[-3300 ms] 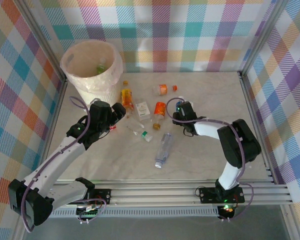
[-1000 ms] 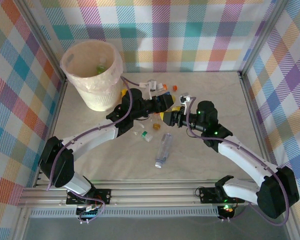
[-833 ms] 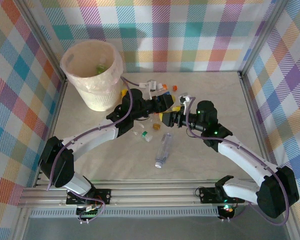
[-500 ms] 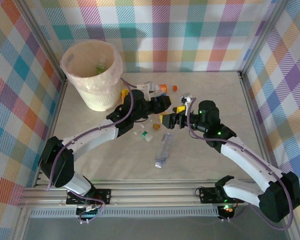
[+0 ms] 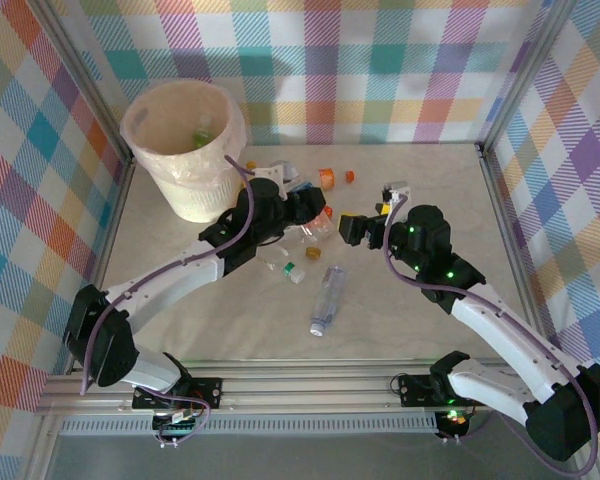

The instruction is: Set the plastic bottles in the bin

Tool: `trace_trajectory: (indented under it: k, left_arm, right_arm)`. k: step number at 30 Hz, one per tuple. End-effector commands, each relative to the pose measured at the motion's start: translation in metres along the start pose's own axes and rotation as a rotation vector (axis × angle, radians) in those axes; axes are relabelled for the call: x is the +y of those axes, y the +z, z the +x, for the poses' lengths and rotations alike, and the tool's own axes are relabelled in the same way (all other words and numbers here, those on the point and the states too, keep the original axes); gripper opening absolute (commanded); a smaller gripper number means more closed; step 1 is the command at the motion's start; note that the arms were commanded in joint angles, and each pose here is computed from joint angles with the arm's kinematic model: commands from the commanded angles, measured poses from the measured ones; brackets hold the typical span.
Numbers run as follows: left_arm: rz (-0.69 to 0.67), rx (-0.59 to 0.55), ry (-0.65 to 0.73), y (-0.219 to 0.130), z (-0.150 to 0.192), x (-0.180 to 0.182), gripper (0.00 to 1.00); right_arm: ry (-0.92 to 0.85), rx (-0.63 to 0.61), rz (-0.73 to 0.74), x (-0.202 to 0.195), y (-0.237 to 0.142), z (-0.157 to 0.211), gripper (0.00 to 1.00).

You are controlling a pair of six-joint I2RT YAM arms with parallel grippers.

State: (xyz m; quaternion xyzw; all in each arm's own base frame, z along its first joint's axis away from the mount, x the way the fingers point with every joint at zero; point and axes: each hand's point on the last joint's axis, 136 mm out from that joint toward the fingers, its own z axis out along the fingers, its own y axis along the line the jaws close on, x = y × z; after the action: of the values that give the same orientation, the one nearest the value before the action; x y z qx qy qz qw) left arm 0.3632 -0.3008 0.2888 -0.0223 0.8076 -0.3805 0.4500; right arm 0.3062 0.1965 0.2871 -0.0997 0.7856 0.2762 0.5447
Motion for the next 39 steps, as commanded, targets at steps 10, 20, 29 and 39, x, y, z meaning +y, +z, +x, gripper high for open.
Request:
trace_trajectory:
  k: [10,20,29,39]
  left_arm:
    - [-0.161,-0.166,0.229,-0.067,-0.085,0.014,0.52]
    - [-0.297,-0.373,0.359,-0.113,-0.178,0.016,0.52]
    - [-0.449,-0.497,0.329,-0.122,-0.256,0.07,0.52]
    - [-0.593,-0.555,0.235,-0.115,-0.322,0.136,0.52]
  right_arm:
    - [0.056,-0.038,0.109,-0.018,0.005,-0.007,1.0]
    - [0.071,-0.041,0.075,-0.01,0.014,-0.014,1.0]
    - [0.055,-0.078,0.021,-0.001,0.019,-0.02,1.0]
    - [0.078,-0.048,-0.006,0.002,0.02,-0.012,1.0]
